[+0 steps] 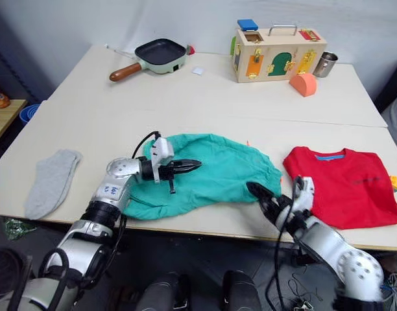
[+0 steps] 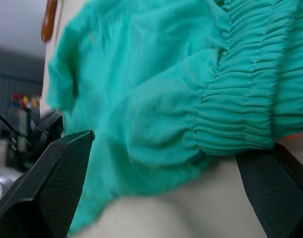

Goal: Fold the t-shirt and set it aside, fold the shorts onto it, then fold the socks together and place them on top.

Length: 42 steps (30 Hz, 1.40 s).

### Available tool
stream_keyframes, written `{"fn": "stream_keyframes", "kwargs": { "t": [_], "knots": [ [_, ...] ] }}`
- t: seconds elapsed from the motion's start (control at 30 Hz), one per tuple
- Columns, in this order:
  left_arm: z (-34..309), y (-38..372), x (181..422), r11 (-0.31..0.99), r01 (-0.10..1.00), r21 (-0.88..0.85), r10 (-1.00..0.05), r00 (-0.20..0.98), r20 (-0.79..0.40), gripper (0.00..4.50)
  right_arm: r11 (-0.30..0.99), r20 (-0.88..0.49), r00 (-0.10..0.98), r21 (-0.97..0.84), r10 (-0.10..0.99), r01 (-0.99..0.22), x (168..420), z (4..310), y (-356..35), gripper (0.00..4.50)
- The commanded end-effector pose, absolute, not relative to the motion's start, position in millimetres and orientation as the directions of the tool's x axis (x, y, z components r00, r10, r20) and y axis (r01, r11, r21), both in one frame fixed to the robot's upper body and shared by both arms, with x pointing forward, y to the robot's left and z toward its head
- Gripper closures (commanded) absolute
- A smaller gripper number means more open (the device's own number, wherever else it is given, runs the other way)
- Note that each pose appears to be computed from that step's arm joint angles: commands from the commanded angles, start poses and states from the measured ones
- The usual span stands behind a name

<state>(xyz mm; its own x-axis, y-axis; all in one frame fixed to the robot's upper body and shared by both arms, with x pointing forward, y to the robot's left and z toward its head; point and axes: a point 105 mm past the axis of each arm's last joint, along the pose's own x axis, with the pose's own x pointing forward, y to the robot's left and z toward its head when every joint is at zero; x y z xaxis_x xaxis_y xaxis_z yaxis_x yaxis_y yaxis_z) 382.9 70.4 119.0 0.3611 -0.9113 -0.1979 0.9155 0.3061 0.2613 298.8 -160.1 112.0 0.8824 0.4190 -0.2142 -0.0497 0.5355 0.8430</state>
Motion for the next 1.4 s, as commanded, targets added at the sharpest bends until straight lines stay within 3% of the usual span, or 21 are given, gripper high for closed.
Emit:
{"fn": "stream_keyframes", "kwargs": {
  "t": [0.03,0.2,0.3,0.67,0.73,0.8,0.83,0.93,1.1,1.3,1.4],
  "knots": [
    [108.8,72.1,388.5,0.333,0.910,0.248,-0.891,0.390,-0.234,4.50,0.589,-0.284,0.915,0.806,0.288,0.065,315.8,94.6,-174.3,0.04],
    [93.3,73.5,383.6,0.314,0.922,0.226,-0.892,0.368,-0.263,4.50,0.652,-0.286,0.924,0.756,0.253,0.055,337.9,87.9,-161.1,0.04],
    [88.8,74.4,379.8,0.302,0.930,0.212,-0.900,0.351,-0.259,4.50,0.655,-0.258,0.951,0.750,0.168,0.088,353.7,88.3,-167.3,0.64],
    [104.5,88.7,381.8,0.382,0.899,0.214,-0.894,0.418,-0.161,4.50,0.780,0.063,0.994,0.616,0.093,-0.112,371.5,132.8,-180.3,4.49],
    [109.8,93.9,381.3,0.417,0.883,0.216,-0.882,0.451,-0.138,4.50,0.828,0.142,0.989,0.549,0.047,-0.118,371.5,148.3,-191.2,4.49],
    [111.2,98.5,378.1,0.429,0.864,0.263,-0.864,0.477,-0.160,4.50,0.885,0.268,0.959,0.418,0.094,-0.203,367.0,176.4,-192.4,4.49],
    [108.8,97.9,373.7,0.400,0.868,0.294,-0.865,0.464,-0.193,4.50,0.915,0.312,0.938,0.315,0.149,-0.250,363.9,186.2,-187.8,4.49],
    [116.1,99.2,379.5,0.504,0.826,0.251,-0.825,0.547,-0.144,4.50,0.934,0.363,0.868,-0.014,0.338,-0.358,354.2,205.8,-165.6,4.49],
    [117.9,111.6,384.3,0.614,0.762,0.205,-0.752,0.644,-0.140,4.50,0.760,0.310,0.722,-0.470,0.619,-0.450,334.4,218.6,-107.1,4.49],
    [121.6,137.5,376.7,0.698,0.700,0.151,-0.683,0.715,-0.152,4.50,0.602,0.204,0.602,-0.537,0.772,-0.591,320.5,199.0,-33.9,4.49],
    [122.6,143.3,366.6,0.700,0.699,0.146,-0.680,0.715,-0.163,4.50,0.574,0.168,0.582,-0.516,0.796,-0.636,316.6,187.2,-17.0,4.49]
  ]
}}
